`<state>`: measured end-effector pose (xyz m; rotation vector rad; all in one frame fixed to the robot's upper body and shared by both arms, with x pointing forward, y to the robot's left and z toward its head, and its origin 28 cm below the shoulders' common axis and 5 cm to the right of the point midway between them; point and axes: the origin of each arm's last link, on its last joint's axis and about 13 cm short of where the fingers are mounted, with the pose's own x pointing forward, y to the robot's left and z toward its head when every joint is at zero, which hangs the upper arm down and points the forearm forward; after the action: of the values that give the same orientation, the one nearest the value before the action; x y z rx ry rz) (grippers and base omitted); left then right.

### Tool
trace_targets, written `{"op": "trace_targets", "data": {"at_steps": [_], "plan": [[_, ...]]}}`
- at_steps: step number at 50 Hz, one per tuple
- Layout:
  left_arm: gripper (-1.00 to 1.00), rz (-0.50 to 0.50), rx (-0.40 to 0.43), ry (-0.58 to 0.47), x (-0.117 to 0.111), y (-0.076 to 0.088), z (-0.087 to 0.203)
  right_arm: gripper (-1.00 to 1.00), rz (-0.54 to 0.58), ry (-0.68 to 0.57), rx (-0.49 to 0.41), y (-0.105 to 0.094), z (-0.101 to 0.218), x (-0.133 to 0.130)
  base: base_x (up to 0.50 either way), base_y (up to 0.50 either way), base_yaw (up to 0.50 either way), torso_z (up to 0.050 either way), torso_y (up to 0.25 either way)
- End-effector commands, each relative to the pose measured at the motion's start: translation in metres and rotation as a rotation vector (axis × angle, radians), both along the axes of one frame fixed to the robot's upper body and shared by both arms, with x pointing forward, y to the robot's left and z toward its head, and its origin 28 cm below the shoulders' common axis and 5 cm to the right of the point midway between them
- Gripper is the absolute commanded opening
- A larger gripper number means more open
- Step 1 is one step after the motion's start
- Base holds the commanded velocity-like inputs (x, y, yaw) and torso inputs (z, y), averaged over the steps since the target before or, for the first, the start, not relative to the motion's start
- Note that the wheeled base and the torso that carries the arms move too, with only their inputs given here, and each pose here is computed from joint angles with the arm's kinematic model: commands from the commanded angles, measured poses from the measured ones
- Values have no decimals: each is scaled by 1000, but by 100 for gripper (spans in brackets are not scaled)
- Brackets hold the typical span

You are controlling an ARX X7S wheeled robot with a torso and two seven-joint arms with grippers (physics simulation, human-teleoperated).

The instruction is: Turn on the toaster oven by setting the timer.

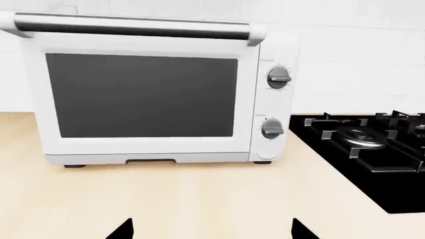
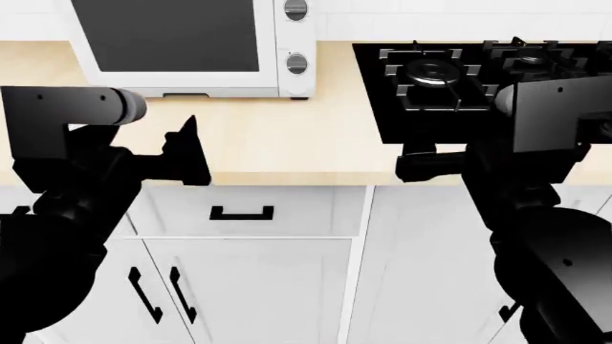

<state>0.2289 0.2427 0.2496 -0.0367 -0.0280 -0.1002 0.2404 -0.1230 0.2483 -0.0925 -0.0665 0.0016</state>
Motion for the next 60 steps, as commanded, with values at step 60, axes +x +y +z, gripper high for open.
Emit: {"op": "trace_targets", "data": {"at_steps": [60], "plan": [[100,-34,21,-16,-3,-5,-1,100,77,-60,44,1,-1,0,271,81,0,0,0]]}}
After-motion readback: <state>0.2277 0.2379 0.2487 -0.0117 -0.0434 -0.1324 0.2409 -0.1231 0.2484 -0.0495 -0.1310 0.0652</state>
